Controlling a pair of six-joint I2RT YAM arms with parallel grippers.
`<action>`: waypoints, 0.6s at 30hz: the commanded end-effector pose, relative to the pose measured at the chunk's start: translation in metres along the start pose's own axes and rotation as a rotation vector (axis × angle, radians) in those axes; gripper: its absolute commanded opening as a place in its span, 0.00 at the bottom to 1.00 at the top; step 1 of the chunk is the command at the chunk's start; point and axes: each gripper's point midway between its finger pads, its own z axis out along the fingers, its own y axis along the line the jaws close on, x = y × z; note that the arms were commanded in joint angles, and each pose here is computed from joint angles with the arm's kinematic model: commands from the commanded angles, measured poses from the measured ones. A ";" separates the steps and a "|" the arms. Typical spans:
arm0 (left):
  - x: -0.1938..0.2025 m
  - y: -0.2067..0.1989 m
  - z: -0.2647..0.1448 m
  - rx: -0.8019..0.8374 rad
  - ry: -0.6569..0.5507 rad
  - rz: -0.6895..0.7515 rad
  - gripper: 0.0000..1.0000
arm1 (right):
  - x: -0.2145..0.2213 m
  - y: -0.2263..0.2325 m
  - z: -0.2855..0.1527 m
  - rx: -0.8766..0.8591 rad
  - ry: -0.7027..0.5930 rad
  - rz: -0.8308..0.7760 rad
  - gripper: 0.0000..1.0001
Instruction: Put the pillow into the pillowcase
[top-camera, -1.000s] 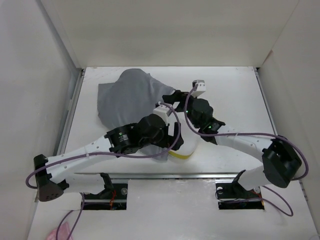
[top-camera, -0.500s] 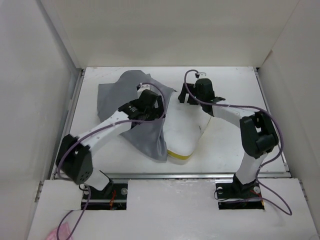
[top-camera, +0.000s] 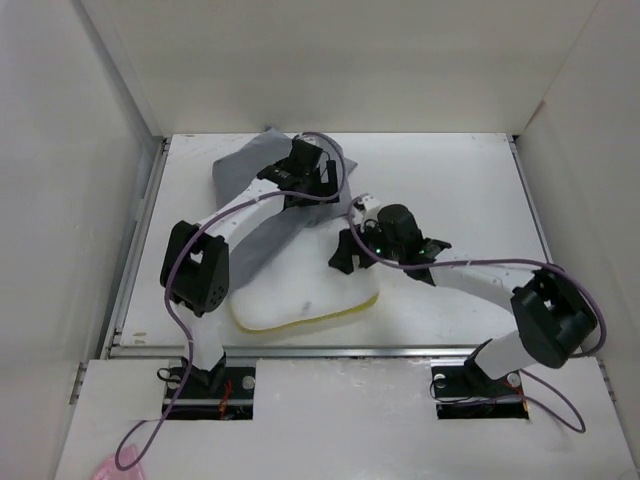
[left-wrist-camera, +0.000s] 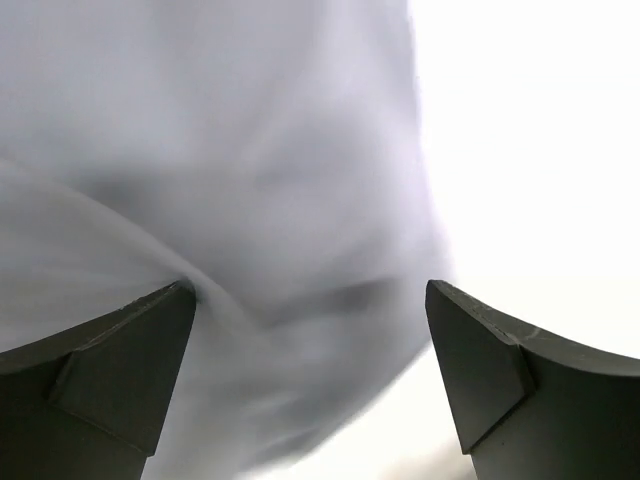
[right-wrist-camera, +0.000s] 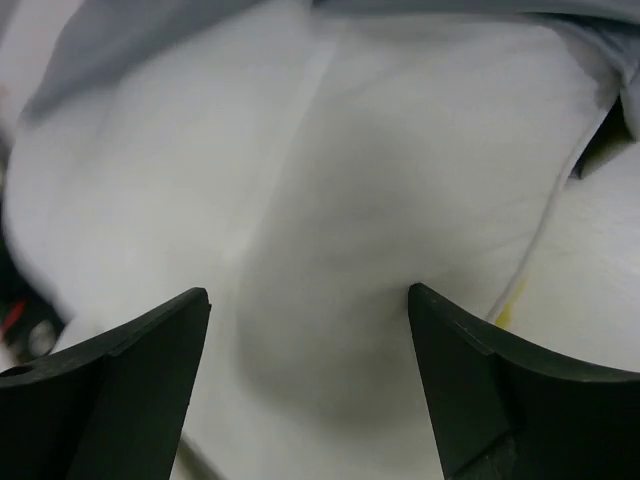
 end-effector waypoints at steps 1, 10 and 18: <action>-0.041 -0.021 -0.031 0.052 -0.113 0.050 0.99 | 0.005 0.060 -0.024 -0.218 0.037 -0.058 0.85; 0.001 0.015 -0.139 -0.098 -0.234 0.028 1.00 | -0.062 -0.022 -0.103 0.200 -0.159 0.031 0.89; 0.175 0.077 -0.169 -0.270 0.111 -0.129 1.00 | -0.057 -0.056 -0.108 0.239 -0.153 0.112 0.89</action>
